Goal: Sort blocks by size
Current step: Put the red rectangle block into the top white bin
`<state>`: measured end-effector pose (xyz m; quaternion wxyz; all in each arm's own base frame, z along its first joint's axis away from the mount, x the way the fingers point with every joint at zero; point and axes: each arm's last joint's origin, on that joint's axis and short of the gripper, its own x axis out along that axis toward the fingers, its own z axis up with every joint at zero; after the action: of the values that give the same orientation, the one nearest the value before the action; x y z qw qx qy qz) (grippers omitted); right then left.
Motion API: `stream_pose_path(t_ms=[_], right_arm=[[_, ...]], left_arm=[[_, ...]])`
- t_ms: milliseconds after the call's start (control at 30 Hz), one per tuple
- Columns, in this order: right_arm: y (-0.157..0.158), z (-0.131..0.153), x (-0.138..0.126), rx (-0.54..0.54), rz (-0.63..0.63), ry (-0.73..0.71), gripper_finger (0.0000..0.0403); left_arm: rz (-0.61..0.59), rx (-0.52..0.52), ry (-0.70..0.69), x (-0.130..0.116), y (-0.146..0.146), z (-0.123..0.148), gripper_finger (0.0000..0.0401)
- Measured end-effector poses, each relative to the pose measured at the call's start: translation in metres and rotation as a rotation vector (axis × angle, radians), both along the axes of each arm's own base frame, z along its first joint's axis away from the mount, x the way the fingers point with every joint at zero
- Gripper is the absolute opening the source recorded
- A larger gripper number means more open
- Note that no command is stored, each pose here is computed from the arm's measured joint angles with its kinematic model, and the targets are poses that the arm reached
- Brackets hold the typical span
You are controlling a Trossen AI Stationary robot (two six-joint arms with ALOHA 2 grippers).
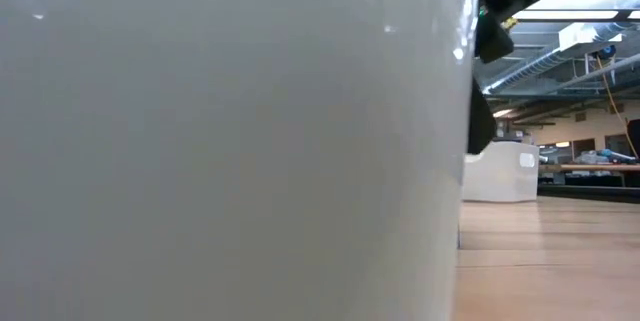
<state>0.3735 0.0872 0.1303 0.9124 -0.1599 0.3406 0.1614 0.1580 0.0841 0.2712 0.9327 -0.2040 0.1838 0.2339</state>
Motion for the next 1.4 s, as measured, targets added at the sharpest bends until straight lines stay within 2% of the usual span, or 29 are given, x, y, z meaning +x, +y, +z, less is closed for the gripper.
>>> stream_pose_path(t_ms=[367, 500, 667, 767, 900, 967, 1100, 1233, 1400], right_arm=[[0.005, -0.02, 0.026, -0.026, 0.065, 0.01, 0.0335], [0.008, -0.021, 0.035, -0.04, 0.047, 0.013, 0.0343], [0.003, -0.015, 0.034, -0.024, 0.004, 0.058, 0.0347], [0.001, 0.001, 0.032, -0.021, -0.004, 0.033, 0.0345], [-0.001, 0.028, 0.025, 0.025, -0.054, 0.026, 0.0336], [-0.002, 0.029, 0.019, 0.055, -0.09, 0.065, 0.0333], [0.006, 0.018, 0.007, 0.113, -0.163, 0.128, 0.0333], [0.016, 0.001, -0.008, 0.086, -0.263, 0.173, 0.0339], [0.023, -0.002, -0.013, 0.052, -0.372, 0.143, 0.0342]], left_arm=[[-0.009, 0.013, 0.0, 0.001, -0.001, 0.001, 0.0141], [-0.017, 0.022, 0.004, 0.001, -0.001, 0.001, 0.0141], [-0.023, 0.025, 0.006, 0.001, -0.002, 0.0, 0.0141], [-0.026, 0.029, 0.011, 0.001, -0.002, 0.0, 0.0141], [-0.028, 0.028, 0.015, 0.001, -0.002, 0.0, 0.0141], [-0.028, 0.029, 0.015, 0.001, -0.002, 0.0, 0.0141], [-0.036, 0.043, 0.021, 0.001, -0.002, 0.0, 0.0141], [-0.038, 0.046, 0.023, 0.001, -0.002, 0.0, 0.0141], [-0.038, 0.049, 0.021, 0.001, -0.002, 0.0, 0.0141]])
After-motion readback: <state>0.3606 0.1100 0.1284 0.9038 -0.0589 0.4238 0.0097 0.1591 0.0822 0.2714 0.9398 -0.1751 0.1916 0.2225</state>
